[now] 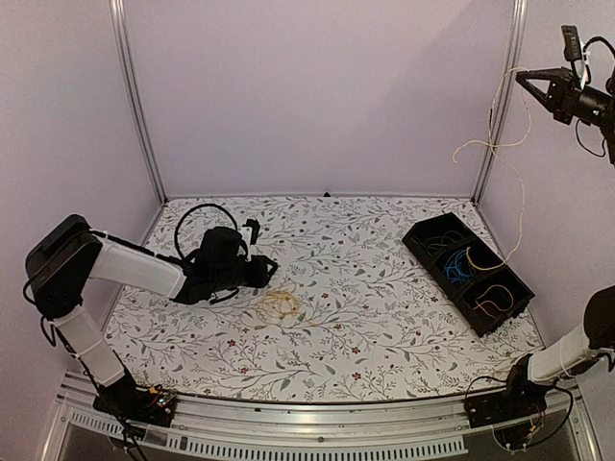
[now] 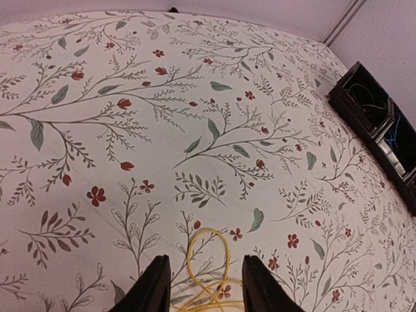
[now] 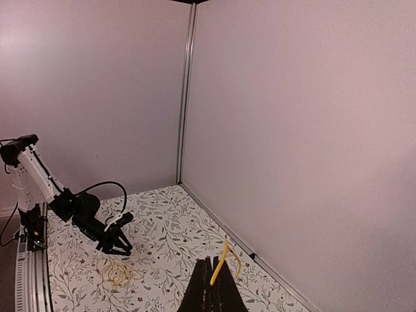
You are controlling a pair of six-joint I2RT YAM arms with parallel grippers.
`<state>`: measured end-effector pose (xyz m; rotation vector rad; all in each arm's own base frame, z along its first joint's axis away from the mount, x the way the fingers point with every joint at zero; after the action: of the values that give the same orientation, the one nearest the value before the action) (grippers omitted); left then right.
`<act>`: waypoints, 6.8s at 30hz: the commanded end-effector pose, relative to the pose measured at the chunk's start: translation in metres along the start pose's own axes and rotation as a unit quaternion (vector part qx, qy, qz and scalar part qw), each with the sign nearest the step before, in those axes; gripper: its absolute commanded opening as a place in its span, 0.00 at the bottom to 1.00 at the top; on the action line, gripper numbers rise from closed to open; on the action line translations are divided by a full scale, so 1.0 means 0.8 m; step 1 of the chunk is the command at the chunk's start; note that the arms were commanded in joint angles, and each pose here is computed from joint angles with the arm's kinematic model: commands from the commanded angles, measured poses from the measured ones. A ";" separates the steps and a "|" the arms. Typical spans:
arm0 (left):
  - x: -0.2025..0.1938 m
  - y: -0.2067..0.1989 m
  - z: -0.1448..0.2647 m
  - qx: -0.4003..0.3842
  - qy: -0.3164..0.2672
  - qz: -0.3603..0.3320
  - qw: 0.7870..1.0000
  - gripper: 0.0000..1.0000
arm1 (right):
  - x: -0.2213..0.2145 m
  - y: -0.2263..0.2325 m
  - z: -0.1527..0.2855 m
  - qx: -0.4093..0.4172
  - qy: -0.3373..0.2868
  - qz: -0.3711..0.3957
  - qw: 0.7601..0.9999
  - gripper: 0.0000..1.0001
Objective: Untangle the cables
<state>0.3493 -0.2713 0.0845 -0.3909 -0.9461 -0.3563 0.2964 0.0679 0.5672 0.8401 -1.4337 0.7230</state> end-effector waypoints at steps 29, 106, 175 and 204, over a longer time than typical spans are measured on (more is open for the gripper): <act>0.235 -0.003 0.081 0.035 -0.164 -0.127 0.978 0.73 | -0.138 0.012 0.068 -0.260 0.104 0.020 0.960 0.00; 0.232 -0.019 0.080 0.038 -0.148 -0.152 0.976 0.73 | -0.556 -0.065 0.146 -0.268 0.480 -0.115 0.828 0.00; 0.246 -0.057 0.109 -0.031 -0.164 -0.120 0.979 0.73 | -0.561 -0.072 0.179 -0.200 0.705 0.072 0.676 0.03; 0.004 -0.003 0.120 0.008 0.158 0.017 0.987 0.56 | -0.376 -0.001 -0.015 -0.034 0.370 0.011 0.928 0.55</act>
<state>0.3074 -0.2302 0.1746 -0.2751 -0.7990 -0.4053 0.2790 0.0346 0.2469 0.0465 -0.5788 0.8929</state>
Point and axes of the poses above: each gripper's point midway between its finger pads, its own z axis back along the fingers, its own y axis along the line the jaws close on, x = y × z, the point moved 1 cm from there along z, back along the fingers, and after that the axes turned 12 degrees about -z, right-handed, at the moved point
